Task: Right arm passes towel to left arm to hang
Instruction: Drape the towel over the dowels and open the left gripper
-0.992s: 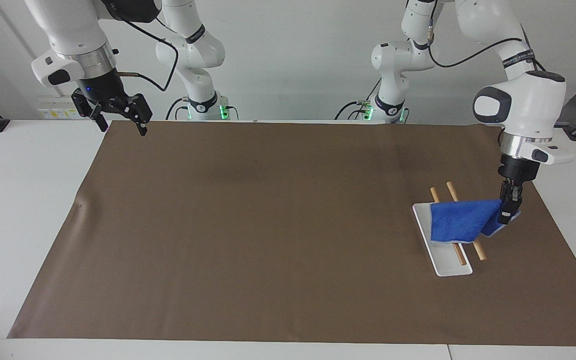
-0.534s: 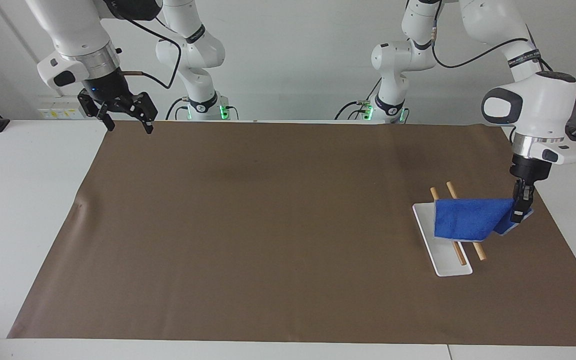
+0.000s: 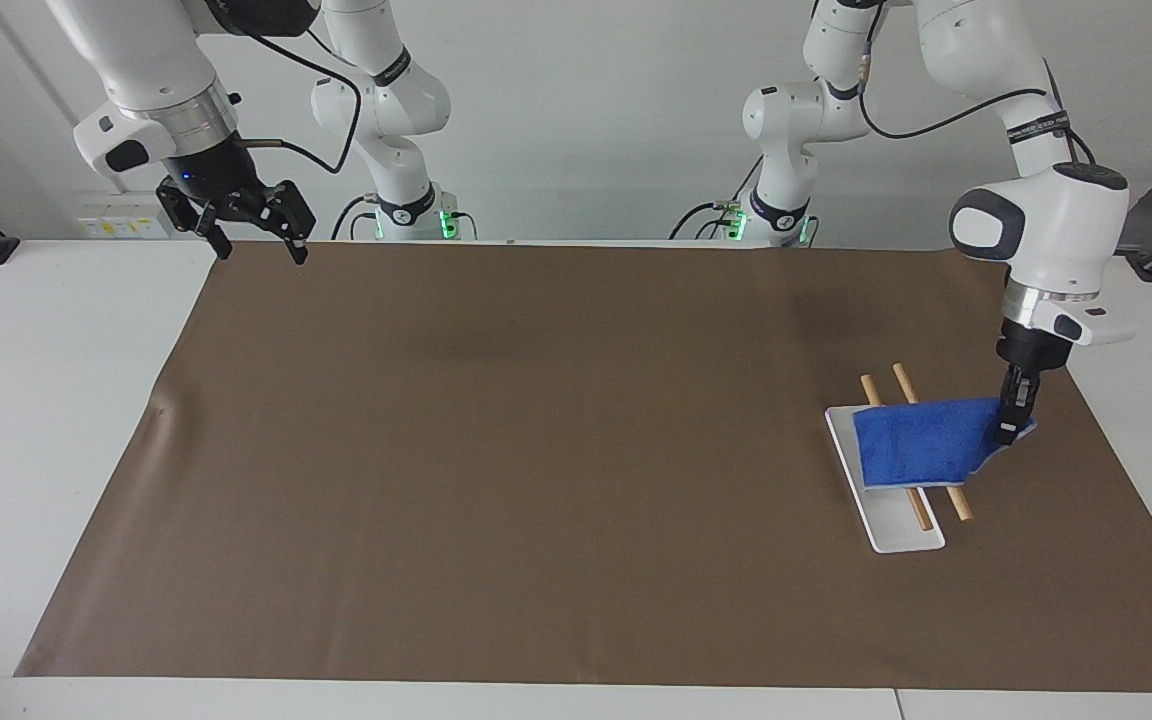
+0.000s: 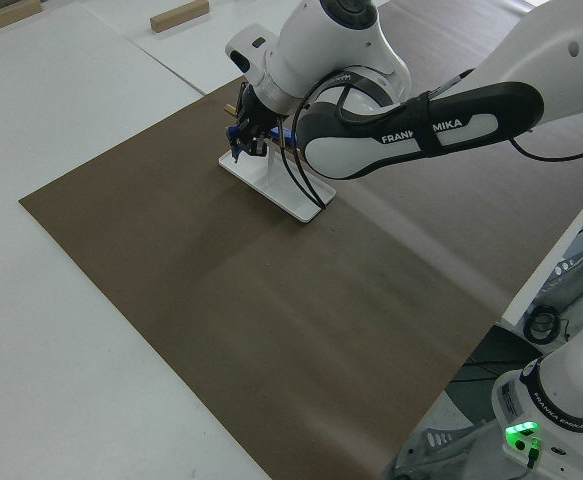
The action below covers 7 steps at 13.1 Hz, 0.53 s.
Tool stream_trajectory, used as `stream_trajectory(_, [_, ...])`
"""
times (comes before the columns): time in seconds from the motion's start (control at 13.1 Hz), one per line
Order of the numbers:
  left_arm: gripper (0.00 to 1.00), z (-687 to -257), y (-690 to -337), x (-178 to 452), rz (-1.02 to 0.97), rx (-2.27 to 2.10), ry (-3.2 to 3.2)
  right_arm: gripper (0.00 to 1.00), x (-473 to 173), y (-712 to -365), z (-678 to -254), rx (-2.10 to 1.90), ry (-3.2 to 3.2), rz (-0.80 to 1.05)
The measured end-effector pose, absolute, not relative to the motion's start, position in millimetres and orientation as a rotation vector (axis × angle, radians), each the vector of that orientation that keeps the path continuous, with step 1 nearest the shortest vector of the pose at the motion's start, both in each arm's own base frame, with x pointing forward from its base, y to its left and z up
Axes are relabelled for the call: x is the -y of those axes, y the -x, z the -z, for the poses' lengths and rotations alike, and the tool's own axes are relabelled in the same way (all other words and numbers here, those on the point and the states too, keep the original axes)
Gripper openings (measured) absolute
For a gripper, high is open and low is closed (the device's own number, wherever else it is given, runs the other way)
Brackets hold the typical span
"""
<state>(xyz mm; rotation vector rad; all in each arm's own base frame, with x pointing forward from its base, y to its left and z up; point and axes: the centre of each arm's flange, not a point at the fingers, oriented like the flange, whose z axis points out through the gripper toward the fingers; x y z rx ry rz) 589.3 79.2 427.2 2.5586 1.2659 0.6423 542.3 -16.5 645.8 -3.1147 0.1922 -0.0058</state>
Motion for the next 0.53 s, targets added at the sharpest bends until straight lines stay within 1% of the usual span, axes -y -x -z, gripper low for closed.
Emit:
stream_trajectory(0.23, [0.06, -422.0, -586.0, -78.3, -0.617, -1.266, -2.571, 1.0, 20.8, -541.5, -645.2, -0.204, 3.113, -0.004])
stream_trajectory(0.31, [0.14, -420.0, -584.8, -77.8, -0.594, -1.265, -2.581, 1.0, 19.4, -541.6, -645.1, -0.2, 3.114, -0.005])
stream_trajectory(0.38, [0.26, -418.3, -583.4, -77.2, -0.569, -1.265, -2.592, 1.0, 18.0, -541.6, -645.0, -0.196, 3.114, -0.005])
stream_trajectory(0.53, [0.46, -416.2, -579.9, -75.8, -0.511, -1.265, -2.613, 1.0, 15.6, -541.7, -644.8, -0.189, 3.114, -0.006])
